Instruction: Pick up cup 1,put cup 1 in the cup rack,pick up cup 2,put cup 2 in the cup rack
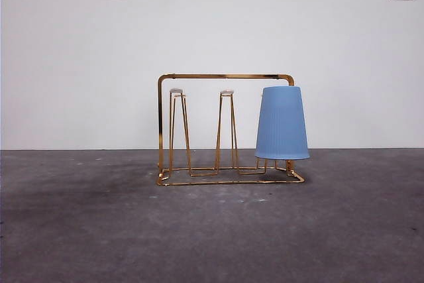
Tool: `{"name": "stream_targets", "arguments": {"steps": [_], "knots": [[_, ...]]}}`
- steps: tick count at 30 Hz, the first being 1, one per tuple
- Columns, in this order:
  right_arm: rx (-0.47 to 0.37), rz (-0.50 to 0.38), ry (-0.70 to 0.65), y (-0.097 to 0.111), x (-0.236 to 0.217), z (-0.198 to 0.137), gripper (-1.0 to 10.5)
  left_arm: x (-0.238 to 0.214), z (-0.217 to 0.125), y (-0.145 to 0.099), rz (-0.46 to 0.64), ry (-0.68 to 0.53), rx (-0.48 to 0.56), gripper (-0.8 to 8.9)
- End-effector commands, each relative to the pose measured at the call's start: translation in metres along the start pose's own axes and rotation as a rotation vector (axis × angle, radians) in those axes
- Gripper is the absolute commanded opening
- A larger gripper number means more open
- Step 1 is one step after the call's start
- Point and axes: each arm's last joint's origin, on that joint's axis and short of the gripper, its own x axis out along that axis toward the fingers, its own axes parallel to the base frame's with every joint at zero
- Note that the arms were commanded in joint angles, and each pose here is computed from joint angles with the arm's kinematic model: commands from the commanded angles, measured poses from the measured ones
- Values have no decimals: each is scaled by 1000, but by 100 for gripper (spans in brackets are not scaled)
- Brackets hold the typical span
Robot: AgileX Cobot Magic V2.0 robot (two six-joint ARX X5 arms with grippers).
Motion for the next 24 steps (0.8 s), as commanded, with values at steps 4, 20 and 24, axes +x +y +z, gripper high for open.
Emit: {"name": "stream_targets", "arguments": {"steps": [4,20,24], "knots": [[-14,1,34,0,1,-4,281,29,25,7,144,189,34,-8],[-19,-15,75,0,0,-8,280,135,41,48,301,500,16,-8],[-19,-15,77,0,0,-8,280,152,32,63,323,548,-9,-8]]}}
